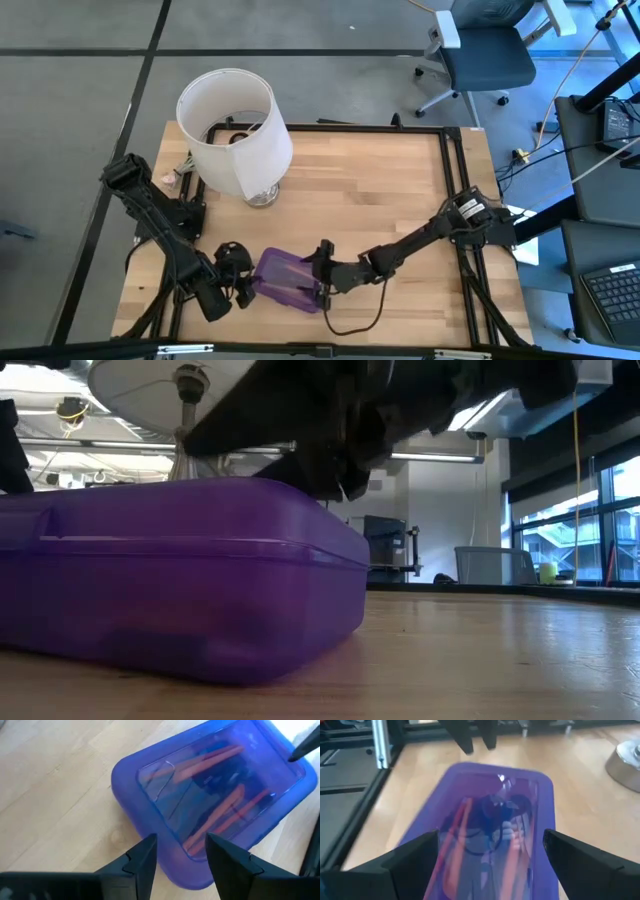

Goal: Pick & place school supplies into a supply box
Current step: Close the purple supply box

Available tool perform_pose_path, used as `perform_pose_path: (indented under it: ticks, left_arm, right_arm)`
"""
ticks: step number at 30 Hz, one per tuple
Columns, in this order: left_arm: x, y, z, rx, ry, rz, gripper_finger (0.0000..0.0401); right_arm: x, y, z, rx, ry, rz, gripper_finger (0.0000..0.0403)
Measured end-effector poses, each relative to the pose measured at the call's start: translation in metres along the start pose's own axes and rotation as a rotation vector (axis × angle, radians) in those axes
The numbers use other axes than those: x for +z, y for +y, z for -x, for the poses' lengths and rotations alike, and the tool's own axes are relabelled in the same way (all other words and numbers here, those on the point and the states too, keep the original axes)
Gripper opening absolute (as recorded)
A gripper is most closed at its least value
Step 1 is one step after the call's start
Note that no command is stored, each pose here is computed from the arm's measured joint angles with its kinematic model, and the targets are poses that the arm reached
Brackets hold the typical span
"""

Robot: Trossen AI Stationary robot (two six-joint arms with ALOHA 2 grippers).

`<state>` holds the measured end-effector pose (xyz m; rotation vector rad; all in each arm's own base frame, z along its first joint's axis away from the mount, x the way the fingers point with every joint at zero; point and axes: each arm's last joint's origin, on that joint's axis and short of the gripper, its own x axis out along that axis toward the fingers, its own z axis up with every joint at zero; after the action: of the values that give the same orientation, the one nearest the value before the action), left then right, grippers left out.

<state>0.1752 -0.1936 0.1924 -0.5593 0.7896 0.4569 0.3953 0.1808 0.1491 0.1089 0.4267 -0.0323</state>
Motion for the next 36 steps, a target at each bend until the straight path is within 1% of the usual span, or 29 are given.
perform_pose_path:
  ticks: [6, 11, 13, 15, 17, 23, 26, 29, 36]
  left_arm:
    - [0.0, 0.001, 0.0, 0.007, 0.002, 0.002, 0.016]
    - [0.0, 0.001, 0.0, 0.008, 0.006, 0.019, 0.016]
    - [0.0, 0.001, 0.0, 0.008, 0.014, 0.037, 0.016]
    - [-0.001, 0.001, 0.0, 0.009, 0.033, 0.059, 0.016]
    - [-0.001, 0.001, 0.0, 0.008, 0.05, 0.075, 0.016]
    - [-0.003, -0.002, -0.002, -0.008, 0.055, 0.13, 0.016]
    - [-0.007, -0.007, -0.007, -0.033, 0.056, 0.148, 0.016]
    - [-0.013, -0.014, -0.016, -0.055, 0.065, 0.163, 0.016]
    - [-0.023, -0.027, -0.03, -0.123, 0.066, 0.206, 0.016]
  right_arm:
    - [-0.02, -0.001, -0.012, -0.023, 0.029, -0.028, 0.0359]
    - [-0.029, -0.002, -0.019, -0.037, 0.028, -0.02, 0.0359]
    - [-0.03, -0.002, -0.019, -0.041, 0.032, 0.012, 0.0359]
    - [-0.032, -0.002, -0.019, -0.047, 0.043, 0.08, 0.0359]
    - [-0.032, -0.002, -0.019, -0.048, 0.05, 0.123, 0.0359]
    - [-0.033, -0.002, -0.019, -0.026, 0.067, 0.269, 0.0359]
    - [-0.034, -0.002, -0.019, -0.003, 0.081, 0.312, 0.0359]
    - [-0.035, -0.002, -0.019, 0.043, 0.096, 0.381, 0.0359]
    - [-0.037, 0.002, -0.018, 0.215, 0.126, 0.489, 0.0359]
